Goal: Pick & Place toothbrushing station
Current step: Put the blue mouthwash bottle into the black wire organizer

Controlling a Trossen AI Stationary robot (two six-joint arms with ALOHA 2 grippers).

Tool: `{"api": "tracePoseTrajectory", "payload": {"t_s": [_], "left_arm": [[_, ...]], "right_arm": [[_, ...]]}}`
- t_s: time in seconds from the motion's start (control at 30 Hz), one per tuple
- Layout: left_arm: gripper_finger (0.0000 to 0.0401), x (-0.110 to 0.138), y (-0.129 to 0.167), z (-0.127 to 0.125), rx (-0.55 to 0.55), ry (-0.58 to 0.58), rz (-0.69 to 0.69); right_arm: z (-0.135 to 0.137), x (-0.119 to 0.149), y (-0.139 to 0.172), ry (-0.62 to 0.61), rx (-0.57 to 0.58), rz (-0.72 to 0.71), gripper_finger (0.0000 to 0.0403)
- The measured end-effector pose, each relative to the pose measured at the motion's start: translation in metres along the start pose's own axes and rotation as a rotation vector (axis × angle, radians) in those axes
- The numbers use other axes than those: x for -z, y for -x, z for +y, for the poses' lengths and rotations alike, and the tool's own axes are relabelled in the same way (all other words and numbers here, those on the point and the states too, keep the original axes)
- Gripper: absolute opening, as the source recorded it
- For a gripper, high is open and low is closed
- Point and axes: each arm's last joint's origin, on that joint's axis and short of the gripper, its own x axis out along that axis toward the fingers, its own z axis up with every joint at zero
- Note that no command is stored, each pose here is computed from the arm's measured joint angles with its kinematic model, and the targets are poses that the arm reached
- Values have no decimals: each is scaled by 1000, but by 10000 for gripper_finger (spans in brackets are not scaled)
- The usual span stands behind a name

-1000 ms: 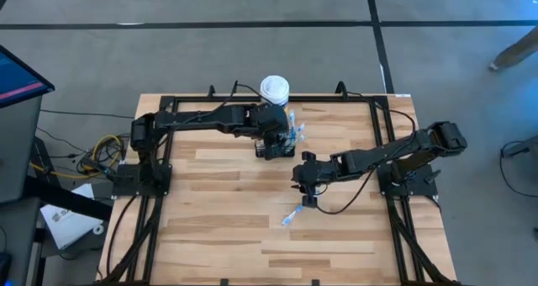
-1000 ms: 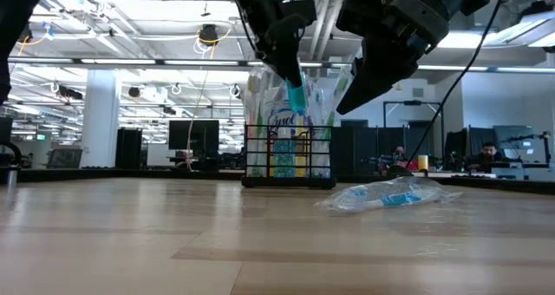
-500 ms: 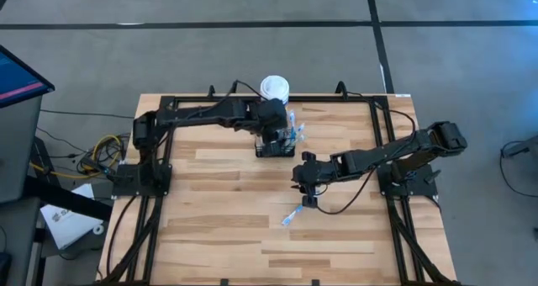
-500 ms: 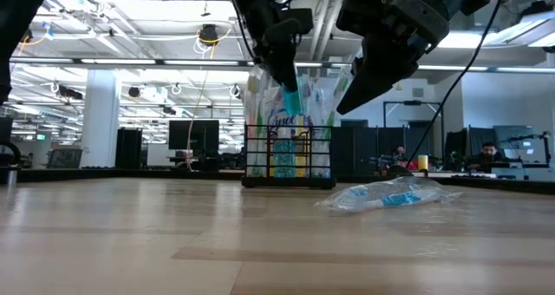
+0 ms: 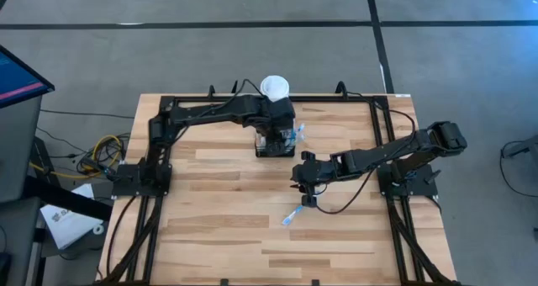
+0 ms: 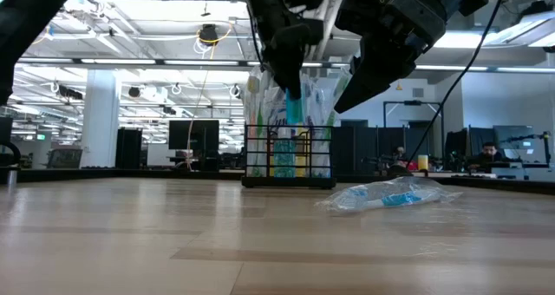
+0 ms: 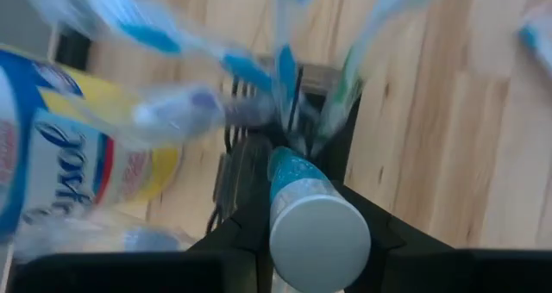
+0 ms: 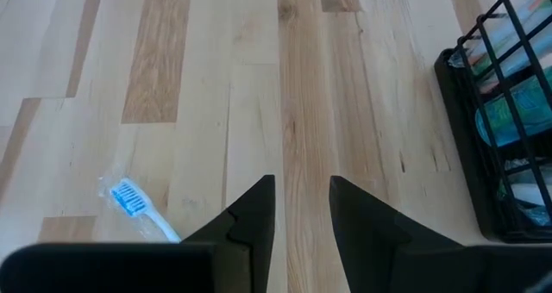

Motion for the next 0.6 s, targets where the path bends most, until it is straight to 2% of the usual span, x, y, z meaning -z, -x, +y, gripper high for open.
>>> {"api": "tracePoseTrajectory", "payload": {"t_s": [0.07,0.23,0.6], "left_arm": [[80,-4,-6,-2,-8,-12,32],[80,-13,1,-1,-8,-8,-5],[80,-11,0,0,18,-8,10]], "right_arm": [[0,0,0,-1,0,0,102],[0,1,0,2,0,8,102],[0,2,0,1,-2,20,102]]}}
